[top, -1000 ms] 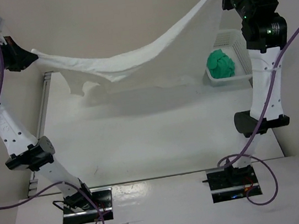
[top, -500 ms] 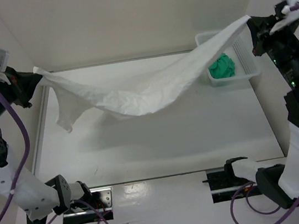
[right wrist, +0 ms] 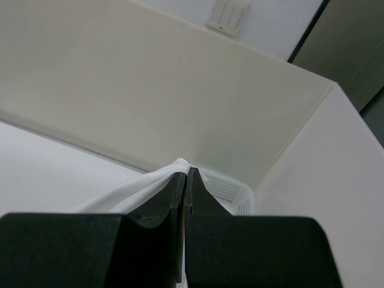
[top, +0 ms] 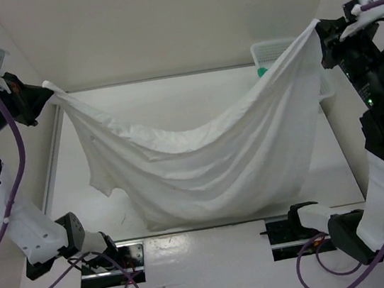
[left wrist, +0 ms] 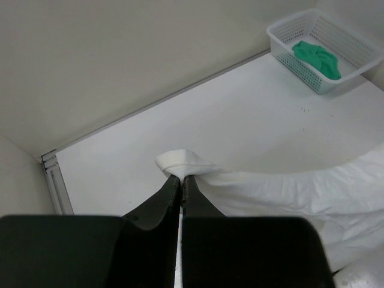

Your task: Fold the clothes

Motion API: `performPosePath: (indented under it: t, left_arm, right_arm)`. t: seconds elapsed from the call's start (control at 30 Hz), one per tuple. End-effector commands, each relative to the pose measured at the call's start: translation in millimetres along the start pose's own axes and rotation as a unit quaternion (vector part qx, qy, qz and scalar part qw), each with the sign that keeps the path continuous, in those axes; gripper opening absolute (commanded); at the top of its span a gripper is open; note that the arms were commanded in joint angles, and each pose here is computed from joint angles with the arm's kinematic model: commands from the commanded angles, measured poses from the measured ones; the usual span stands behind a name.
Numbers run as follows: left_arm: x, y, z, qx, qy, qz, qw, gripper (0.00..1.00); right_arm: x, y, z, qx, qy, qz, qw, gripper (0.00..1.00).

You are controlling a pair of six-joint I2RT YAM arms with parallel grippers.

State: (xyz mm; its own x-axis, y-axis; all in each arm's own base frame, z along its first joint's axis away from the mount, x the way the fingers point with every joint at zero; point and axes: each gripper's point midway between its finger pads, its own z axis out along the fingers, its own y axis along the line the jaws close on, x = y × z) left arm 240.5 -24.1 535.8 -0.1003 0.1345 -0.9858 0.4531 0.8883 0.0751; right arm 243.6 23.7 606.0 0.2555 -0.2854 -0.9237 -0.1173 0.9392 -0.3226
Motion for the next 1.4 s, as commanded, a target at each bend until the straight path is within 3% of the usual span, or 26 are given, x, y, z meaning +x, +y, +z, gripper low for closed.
performPosePath:
  t: [0.0,0.2,0.23,0.3,0.33,0.37,0.57,0.77,1.0,1.1,1.23,1.37]
  left_arm:
    - [-4,13,14,0.02,-0.006,-0.004,1.0,0.0]
    - [17,68,59,0.037,0.017,-0.049,0.998,0.0]
    - [19,77,67,0.037,0.016,-0.053,0.998,0.0]
    - [32,101,87,0.039,0.025,-0.082,0.996,0.0]
    - [35,107,97,0.044,0.025,-0.08,0.996,0.0]
    - [48,125,109,0.033,0.037,-0.097,0.994,0.0]
    - [63,142,153,0.044,0.042,-0.101,0.993,0.0]
    - [40,139,156,0.048,0.008,-0.086,0.995,0.0]
    - [-17,92,112,0.081,-0.053,-0.024,0.995,0.0]
    - [-33,85,87,0.064,-0.071,0.001,0.995,0.0]
    - [-5,91,83,0.071,-0.033,-0.024,0.997,0.0]
    - [96,124,116,0.09,0.079,-0.128,0.985,0.0]
  right_arm:
    - [4,-8,35,0.013,-0.005,0.002,1.0,0.0]
    - [55,-6,115,-0.003,0.049,0.015,0.999,0.0]
    - [83,-4,142,-0.006,0.078,0.019,0.997,0.0]
    - [82,-10,163,0.001,0.075,0.013,0.997,0.0]
    - [122,-3,190,-0.012,0.119,0.019,0.993,0.0]
    - [97,-11,194,-0.002,0.087,0.021,0.996,0.0]
    - [140,-6,249,0.009,0.1,0.026,0.995,0.0]
    - [113,-2,251,0.012,0.06,0.045,0.997,0.0]
    - [20,-10,195,0.006,-0.035,0.067,0.997,0.0]
    - [-1,-6,175,-0.013,-0.053,0.064,0.996,0.0]
    - [48,24,178,-0.088,0.026,0.031,0.995,0.0]
    - [143,66,179,-0.166,0.159,0.011,0.973,0.0]
